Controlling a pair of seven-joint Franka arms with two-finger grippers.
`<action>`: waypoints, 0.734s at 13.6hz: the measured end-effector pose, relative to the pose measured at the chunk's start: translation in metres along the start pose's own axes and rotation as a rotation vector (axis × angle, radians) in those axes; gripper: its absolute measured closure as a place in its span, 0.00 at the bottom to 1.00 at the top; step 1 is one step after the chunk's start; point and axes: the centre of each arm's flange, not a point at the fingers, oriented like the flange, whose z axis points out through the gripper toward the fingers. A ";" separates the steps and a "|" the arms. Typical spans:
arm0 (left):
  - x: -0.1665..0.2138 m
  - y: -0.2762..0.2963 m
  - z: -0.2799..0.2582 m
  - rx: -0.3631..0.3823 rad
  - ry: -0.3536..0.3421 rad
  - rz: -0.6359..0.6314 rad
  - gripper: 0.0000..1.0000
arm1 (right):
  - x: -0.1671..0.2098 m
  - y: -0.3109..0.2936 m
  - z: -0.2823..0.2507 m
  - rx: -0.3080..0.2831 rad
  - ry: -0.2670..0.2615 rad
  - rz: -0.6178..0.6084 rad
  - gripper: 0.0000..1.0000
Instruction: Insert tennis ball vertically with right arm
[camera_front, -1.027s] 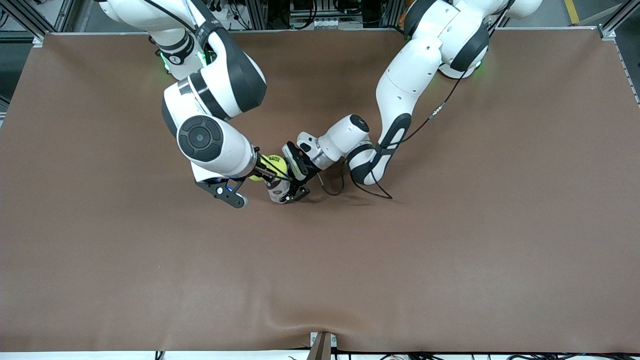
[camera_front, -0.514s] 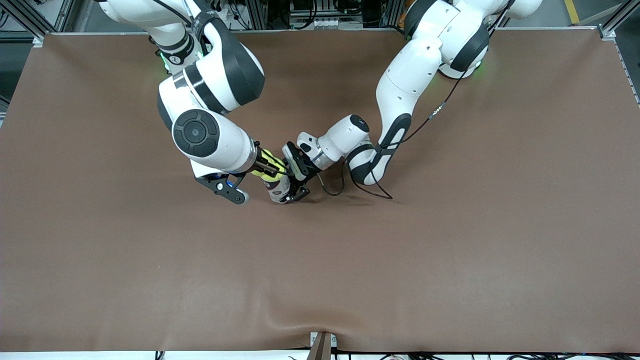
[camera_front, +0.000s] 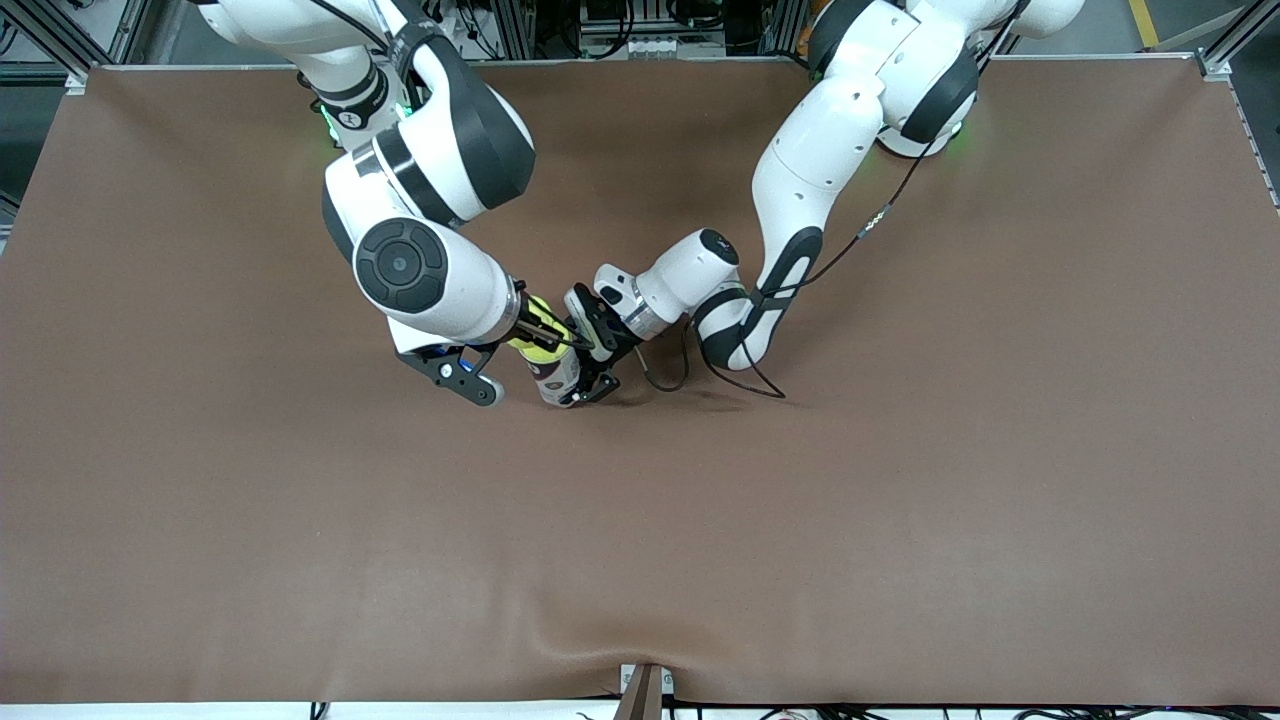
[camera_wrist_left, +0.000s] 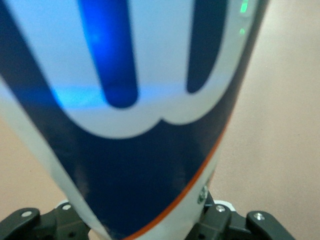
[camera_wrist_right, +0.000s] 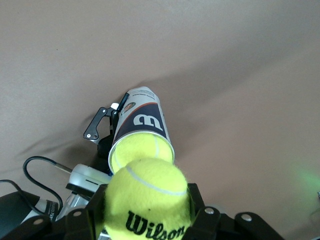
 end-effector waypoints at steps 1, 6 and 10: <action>0.000 0.000 0.000 0.000 0.000 0.000 0.22 | 0.001 -0.001 0.003 -0.001 -0.001 0.001 0.33; 0.000 0.000 0.000 0.000 0.000 0.000 0.22 | 0.017 -0.014 0.030 0.018 0.017 0.012 0.33; -0.001 -0.001 0.000 0.001 -0.002 -0.001 0.22 | 0.017 -0.018 0.040 0.008 0.013 0.009 0.33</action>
